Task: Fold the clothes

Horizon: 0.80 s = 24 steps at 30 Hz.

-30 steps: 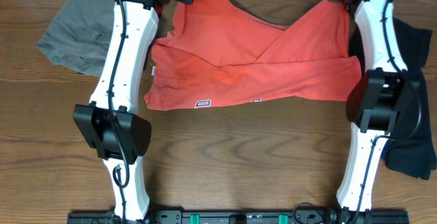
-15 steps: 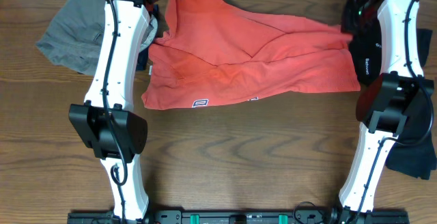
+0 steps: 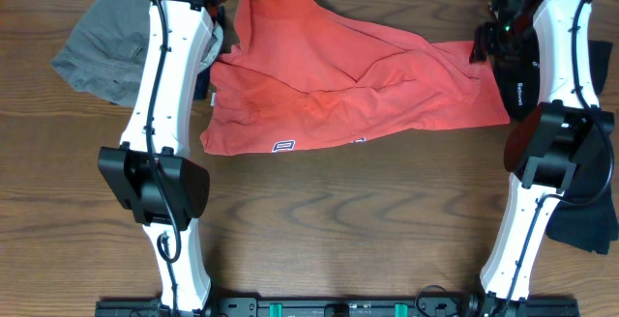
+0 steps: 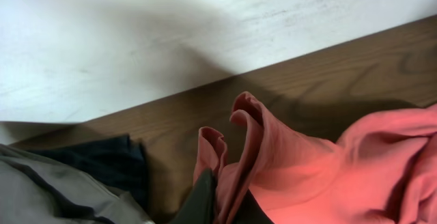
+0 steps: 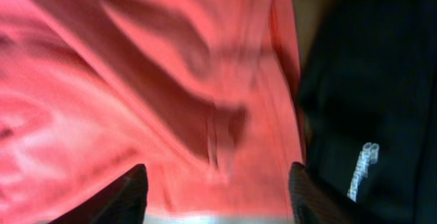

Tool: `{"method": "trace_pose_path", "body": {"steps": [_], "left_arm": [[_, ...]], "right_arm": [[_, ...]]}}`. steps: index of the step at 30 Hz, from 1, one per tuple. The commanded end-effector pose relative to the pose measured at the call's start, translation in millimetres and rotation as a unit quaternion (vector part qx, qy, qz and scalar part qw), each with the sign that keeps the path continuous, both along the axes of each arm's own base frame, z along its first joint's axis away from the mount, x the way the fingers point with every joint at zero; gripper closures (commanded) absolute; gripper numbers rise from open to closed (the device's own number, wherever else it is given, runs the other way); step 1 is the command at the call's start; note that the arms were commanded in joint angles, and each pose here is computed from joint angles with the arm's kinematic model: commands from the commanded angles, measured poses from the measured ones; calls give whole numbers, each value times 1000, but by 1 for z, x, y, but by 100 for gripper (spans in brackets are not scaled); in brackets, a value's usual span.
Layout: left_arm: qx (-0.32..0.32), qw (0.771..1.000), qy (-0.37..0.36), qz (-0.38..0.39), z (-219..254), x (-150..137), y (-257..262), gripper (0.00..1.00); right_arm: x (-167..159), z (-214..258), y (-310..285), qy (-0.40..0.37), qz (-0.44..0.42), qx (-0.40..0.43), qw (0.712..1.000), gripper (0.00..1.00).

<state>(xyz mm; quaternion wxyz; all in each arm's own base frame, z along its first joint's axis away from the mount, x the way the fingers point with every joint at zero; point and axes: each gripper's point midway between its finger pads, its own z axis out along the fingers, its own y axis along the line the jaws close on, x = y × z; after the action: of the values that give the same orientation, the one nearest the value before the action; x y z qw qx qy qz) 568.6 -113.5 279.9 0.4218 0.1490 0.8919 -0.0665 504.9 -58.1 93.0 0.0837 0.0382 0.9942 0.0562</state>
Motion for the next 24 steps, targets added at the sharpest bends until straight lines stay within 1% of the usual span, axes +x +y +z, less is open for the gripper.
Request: {"method": "trace_pose_path", "body": {"steps": [1, 3, 6, 8, 11, 17, 24], "left_arm": [[-1, 1000, 7, 2, -6, 1, -5, 94], [-1, 1000, 10, 2, -7, 0, -4, 94], [0, 1000, 16, 3, -9, -2, -4, 94], [1, 1000, 20, 2, -11, -3, -4, 94], [2, 1000, 24, 3, -12, -5, -4, 94], [4, 999, 35, 3, -17, -8, -3, 94], [6, 999, 49, 2, -26, -9, -3, 94]], "right_arm": [[20, 19, 18, -61, 42, 36, 997, 39], [30, 22, 21, -82, 48, 36, 995, 39], [31, 22, 30, -83, 56, 36, 994, 37], [27, 16, 34, -73, 58, 38, 995, 34], [18, 0, 38, -45, 52, 46, 997, 31], [-7, -38, 39, 18, 18, 60, 998, 32], [-23, -56, 25, 55, -32, 59, 996, 32]]}}
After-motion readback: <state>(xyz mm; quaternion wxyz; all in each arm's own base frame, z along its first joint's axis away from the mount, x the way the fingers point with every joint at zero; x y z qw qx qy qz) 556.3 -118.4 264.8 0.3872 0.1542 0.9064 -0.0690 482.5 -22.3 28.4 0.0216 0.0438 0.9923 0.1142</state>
